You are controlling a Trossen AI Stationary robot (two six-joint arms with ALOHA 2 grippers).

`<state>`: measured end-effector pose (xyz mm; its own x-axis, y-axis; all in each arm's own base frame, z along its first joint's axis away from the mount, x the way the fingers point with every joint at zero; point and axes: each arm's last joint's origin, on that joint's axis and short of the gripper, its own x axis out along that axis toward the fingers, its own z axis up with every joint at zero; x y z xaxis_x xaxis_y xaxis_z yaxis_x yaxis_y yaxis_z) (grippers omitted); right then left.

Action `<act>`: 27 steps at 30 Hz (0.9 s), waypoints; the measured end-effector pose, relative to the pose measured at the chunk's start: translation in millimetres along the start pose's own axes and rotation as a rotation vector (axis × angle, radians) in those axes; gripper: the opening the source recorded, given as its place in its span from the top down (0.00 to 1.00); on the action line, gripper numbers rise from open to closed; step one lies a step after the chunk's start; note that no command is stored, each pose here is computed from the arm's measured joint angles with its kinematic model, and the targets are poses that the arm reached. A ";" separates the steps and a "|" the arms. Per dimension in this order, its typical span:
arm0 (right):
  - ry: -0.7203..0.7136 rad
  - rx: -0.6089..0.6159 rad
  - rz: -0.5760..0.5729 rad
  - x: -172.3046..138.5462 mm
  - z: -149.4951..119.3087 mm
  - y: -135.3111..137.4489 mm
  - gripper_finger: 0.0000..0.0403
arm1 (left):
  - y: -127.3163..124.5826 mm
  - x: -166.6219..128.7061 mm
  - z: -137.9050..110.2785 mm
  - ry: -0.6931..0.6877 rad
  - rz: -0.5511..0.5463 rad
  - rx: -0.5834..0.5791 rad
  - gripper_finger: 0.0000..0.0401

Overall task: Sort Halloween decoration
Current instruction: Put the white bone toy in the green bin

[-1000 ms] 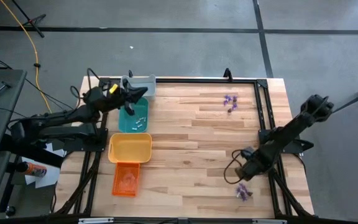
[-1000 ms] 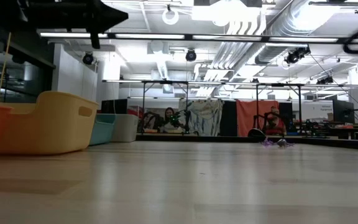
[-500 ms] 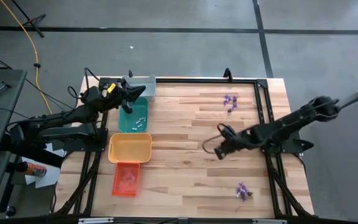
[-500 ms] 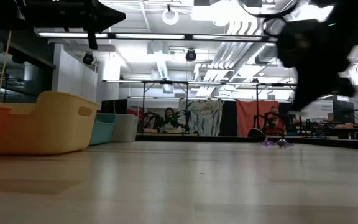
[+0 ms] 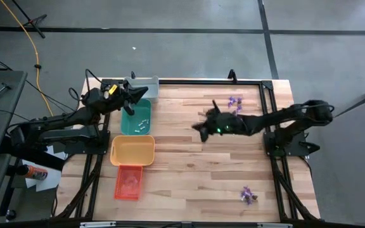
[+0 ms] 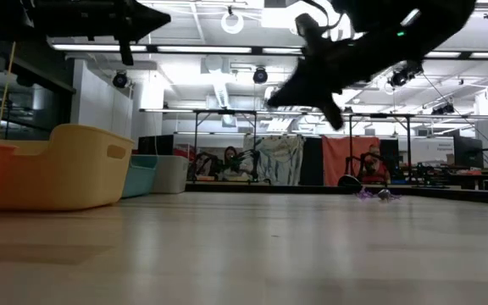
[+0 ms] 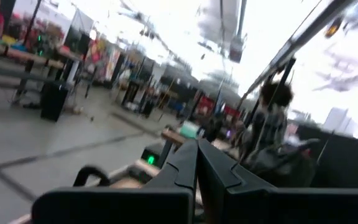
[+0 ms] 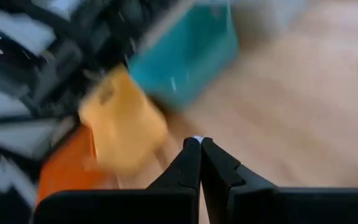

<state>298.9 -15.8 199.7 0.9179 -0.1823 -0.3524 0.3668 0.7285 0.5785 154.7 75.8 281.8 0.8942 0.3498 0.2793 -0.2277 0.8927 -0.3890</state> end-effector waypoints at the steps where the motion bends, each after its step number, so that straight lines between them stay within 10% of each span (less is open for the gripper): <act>1: -0.035 -0.011 0.008 4.9 6.4 -1.0 1.00 | -1.0 0.0 2.3 -0.023 -0.009 -0.007 1.00; 16: -0.200 -0.271 0.230 96.1 118.8 27.3 1.00 | -5.9 -1.0 12.2 -0.121 -0.067 -0.054 1.00; 27: -0.058 -0.263 0.304 165.1 94.0 9.5 1.00 | -7.8 -2.1 16.6 -0.167 -0.082 -0.067 1.00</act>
<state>468.2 -101.0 216.2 0.9884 0.0357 -0.1477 0.0332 0.8977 0.4393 148.1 72.7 298.9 0.8312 0.3243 0.4516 -0.1260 0.9010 -0.4152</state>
